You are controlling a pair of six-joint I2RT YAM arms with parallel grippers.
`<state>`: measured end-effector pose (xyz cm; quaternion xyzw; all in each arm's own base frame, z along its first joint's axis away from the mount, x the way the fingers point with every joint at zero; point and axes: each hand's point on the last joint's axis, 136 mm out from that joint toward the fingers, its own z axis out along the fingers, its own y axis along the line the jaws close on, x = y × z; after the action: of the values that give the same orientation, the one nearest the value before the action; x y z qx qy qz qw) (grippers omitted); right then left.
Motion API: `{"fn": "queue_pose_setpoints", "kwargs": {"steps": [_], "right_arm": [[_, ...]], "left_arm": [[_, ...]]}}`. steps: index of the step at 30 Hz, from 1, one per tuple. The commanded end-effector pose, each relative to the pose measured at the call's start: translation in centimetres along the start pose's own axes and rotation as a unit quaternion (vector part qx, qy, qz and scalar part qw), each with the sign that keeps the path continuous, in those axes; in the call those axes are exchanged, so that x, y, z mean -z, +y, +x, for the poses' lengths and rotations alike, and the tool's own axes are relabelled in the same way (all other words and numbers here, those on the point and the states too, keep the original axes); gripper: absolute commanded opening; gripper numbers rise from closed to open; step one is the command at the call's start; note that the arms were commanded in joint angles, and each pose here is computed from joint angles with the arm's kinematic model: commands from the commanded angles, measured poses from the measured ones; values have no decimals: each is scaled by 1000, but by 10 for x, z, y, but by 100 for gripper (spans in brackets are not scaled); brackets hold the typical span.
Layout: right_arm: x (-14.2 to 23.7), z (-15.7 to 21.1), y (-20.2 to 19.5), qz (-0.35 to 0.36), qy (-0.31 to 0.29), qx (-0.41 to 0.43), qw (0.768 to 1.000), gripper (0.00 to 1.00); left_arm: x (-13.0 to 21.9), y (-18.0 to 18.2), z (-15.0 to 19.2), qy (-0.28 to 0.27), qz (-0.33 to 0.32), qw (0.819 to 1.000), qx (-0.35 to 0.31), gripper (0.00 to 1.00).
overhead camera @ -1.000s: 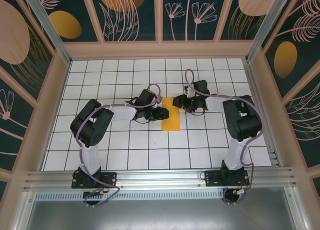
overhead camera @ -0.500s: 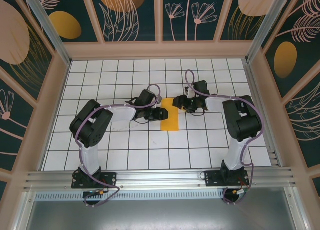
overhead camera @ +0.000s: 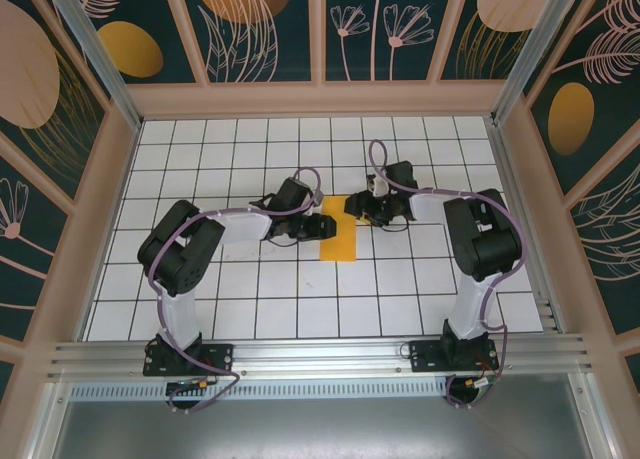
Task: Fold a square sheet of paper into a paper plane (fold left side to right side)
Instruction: Fold the triangle a second time at the center of the table.
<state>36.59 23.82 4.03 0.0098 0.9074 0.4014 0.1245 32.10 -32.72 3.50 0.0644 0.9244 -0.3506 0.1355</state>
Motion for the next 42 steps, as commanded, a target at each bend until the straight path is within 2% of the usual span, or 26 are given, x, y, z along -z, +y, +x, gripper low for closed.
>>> {"fn": "queue_pose_setpoints", "kwargs": {"steps": [1,6,13,21,29,31,36,42], "right_arm": [[6,-1,19,-31,1,11,999,53],[16,-7,39,-58,-6,18,998,48],[23,-11,58,-82,-4,12,997,46],[24,-10,66,-89,3,1,996,45],[24,-12,71,-87,2,1,996,45],[23,-12,71,-86,3,0,996,44],[20,-10,71,-85,7,0,996,45],[17,-9,67,-80,9,-3,997,44]], "left_arm": [[23,-14,-12,-34,-2,999,-36,53],[56,-33,-24,-91,12,992,-88,55],[68,-43,4,-104,-38,978,-174,57],[51,-70,39,-101,-82,964,-233,59],[22,-70,69,-84,-135,956,-246,64],[20,-78,65,-98,-148,953,-245,66],[6,-60,63,-105,-225,936,-251,68],[0,-53,59,-113,-281,914,-271,68]]}}
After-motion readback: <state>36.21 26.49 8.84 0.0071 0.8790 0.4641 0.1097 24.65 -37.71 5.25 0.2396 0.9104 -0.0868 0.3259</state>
